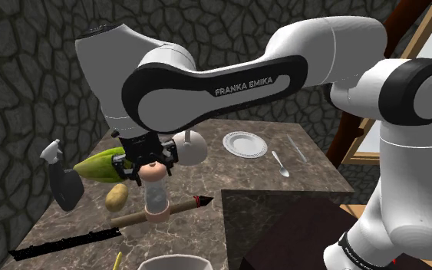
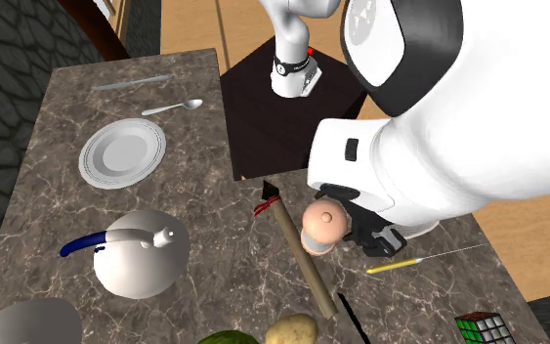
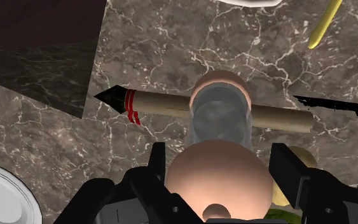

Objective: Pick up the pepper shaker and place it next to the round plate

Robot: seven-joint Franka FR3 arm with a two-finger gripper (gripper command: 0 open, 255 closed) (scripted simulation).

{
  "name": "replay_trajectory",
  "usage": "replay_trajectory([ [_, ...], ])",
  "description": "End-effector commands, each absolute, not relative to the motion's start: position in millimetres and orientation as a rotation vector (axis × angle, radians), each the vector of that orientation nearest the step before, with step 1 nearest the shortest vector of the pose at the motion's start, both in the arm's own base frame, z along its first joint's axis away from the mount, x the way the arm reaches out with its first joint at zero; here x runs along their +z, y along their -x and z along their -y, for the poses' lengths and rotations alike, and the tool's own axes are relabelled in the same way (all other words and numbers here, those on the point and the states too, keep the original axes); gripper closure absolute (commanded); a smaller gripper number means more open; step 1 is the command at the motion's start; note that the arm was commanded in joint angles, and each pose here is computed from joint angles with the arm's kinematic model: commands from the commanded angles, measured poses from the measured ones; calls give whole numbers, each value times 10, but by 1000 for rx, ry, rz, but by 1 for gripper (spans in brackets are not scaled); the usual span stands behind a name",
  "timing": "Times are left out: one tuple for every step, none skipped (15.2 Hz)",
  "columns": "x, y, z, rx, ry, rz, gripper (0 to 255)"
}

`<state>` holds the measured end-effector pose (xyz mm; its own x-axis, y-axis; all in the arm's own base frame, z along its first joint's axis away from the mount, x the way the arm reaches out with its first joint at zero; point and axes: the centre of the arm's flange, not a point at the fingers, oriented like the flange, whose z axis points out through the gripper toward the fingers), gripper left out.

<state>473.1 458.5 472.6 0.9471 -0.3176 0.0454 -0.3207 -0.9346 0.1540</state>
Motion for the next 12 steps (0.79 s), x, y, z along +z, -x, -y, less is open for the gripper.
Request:
replay_trajectory([
  [4829,-4732,-4579,29,-2942,485,255],
  [4830,-4732,-4579,29,-2942,485,255],
  [4875,-4701,-4459,29,-2942,485,255],
  [4919,-4669,-4339,29,-2942,485,255],
  [4964,-4637,-4218,29,-2942,485,255],
  [5008,-4606,-4098,29,-2942,485,255],
  [5053,-4574,-3978,29,-2942,485,255],
  [5097,-4543,-3858,29,-2942,485,255],
  [5142,-4511,-3737,29,-2942,485,255],
  [5186,-4480,-3617,29,-2942,485,255],
  [5231,-4448,-3497,29,-2942,485,255],
  [5275,-4417,-3377,29,-2941,485,255],
])
